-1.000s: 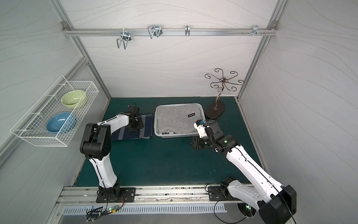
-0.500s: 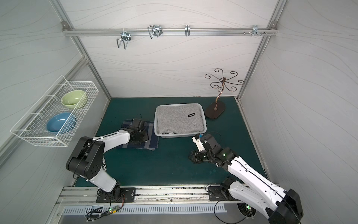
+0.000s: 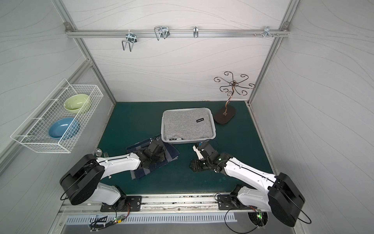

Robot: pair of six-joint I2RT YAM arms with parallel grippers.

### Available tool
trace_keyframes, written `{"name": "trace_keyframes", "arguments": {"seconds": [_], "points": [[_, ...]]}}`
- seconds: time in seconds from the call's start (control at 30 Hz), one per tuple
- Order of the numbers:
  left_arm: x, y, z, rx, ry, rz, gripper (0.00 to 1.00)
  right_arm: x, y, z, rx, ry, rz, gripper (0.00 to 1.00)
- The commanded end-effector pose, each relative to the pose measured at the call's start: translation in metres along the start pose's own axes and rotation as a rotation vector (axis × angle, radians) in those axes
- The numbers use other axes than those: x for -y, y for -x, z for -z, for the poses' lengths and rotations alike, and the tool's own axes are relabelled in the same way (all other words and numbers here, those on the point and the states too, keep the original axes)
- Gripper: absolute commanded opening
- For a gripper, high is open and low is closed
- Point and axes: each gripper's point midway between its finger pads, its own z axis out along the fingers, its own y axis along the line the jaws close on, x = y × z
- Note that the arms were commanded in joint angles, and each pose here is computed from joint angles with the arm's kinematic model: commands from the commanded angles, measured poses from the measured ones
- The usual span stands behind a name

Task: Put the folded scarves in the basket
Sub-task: Move the scarf to the center of the board.

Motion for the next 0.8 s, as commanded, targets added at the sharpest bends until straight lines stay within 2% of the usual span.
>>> {"name": "trace_keyframes", "arguments": {"seconds": [0.0,0.27,0.5,0.57,0.67,0.77], "points": [[-0.058,-0.099,0.0,-0.283,0.189,-0.076,0.12,-0.012,0.029,-0.001,0.073,0.002,0.061,0.55],[-0.028,-0.163,0.009,-0.313,0.176,-0.254,0.08,-0.014,0.04,-0.022,0.012,-0.009,0.115,0.58],[-0.023,-0.179,0.014,-0.319,0.181,-0.317,0.06,-0.007,0.038,-0.037,-0.068,0.034,0.13,0.6],[-0.019,-0.178,0.021,-0.299,0.163,-0.328,0.08,-0.004,0.039,-0.044,-0.102,0.037,0.156,0.6],[-0.011,-0.169,0.03,-0.27,0.145,-0.333,0.22,0.002,0.041,-0.052,-0.137,0.039,0.129,0.61],[-0.002,-0.156,0.038,-0.223,0.133,-0.341,0.3,0.004,0.033,-0.063,-0.185,0.057,0.098,0.61]]}}
